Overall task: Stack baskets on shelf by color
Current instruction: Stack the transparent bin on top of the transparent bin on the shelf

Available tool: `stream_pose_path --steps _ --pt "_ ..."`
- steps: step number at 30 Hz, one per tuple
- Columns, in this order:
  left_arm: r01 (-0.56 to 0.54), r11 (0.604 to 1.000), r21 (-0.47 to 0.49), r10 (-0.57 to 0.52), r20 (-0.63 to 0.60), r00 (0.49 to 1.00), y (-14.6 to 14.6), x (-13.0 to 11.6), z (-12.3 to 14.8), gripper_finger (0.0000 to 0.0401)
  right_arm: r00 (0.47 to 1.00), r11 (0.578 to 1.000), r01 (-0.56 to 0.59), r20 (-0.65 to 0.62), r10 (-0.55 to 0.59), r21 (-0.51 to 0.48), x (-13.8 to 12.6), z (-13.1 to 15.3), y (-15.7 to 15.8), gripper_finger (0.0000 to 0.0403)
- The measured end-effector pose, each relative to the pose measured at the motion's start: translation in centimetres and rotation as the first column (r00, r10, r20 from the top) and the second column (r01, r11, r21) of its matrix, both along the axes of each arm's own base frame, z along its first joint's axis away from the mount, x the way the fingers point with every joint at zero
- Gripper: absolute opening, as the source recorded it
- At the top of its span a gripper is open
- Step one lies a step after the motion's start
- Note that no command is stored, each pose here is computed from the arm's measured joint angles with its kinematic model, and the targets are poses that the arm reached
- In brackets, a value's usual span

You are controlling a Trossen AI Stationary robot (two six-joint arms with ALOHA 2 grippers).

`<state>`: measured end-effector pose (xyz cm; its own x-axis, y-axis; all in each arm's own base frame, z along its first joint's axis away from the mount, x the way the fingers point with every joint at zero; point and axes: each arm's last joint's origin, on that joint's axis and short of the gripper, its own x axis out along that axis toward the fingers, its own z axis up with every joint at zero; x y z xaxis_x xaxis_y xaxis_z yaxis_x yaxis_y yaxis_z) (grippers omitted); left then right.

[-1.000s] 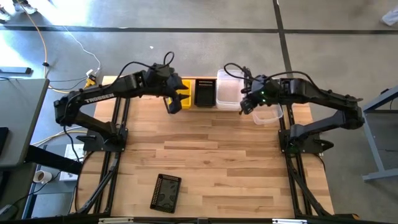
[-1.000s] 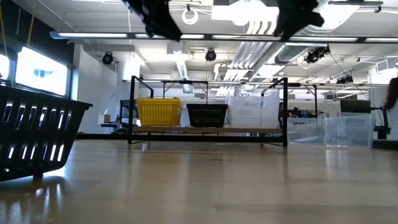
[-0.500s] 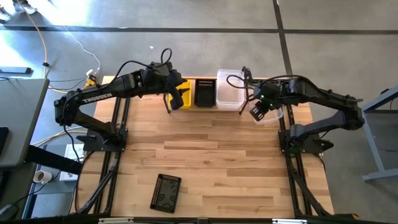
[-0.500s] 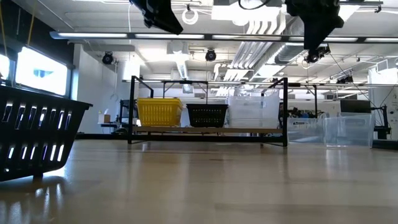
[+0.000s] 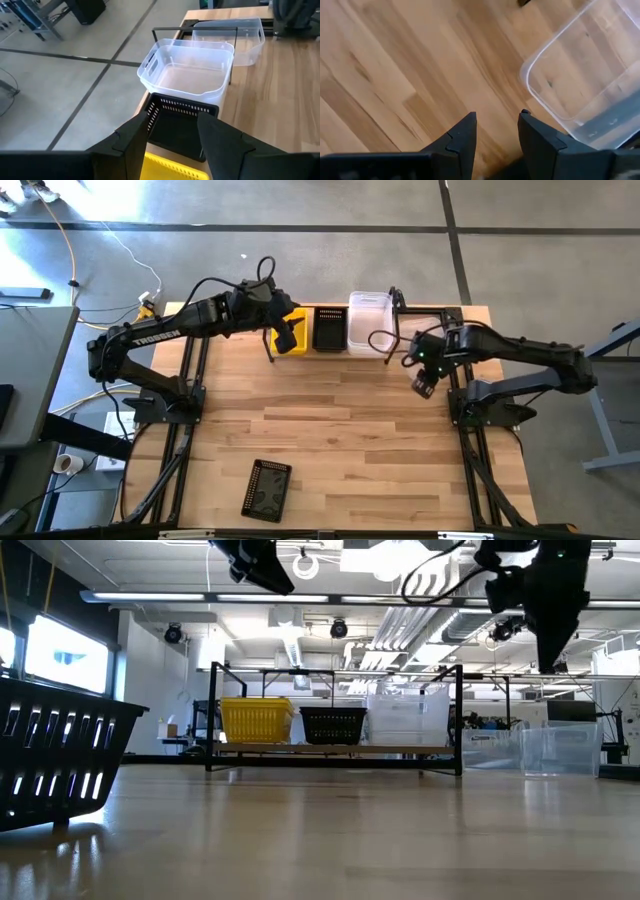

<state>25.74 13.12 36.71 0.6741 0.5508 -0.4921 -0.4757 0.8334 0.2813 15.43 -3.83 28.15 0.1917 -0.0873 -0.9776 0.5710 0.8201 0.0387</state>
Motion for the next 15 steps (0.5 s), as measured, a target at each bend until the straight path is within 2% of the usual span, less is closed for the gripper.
stream_pose_path --steps 4,9,15 --pt "-0.004 1.0 0.001 0.004 0.005 1.0 0.0 0.0 0.0 0.0164 0.991 0.992 -0.126 -0.046 0.126 -0.008 -0.1 -0.9 0.0 0.0129" --pt "-0.012 1.0 -0.011 0.012 0.015 1.0 0.0 0.0 0.0 0.0164 0.965 0.965 -0.252 -0.096 0.245 -0.067 -0.3 -1.1 -0.1 0.0129" --pt "-0.014 1.0 -0.022 0.015 0.02 1.0 -0.1 0.1 0.0 0.0164 0.929 0.931 -0.351 -0.161 0.333 -0.102 0.0 -1.4 -0.3 0.0129"
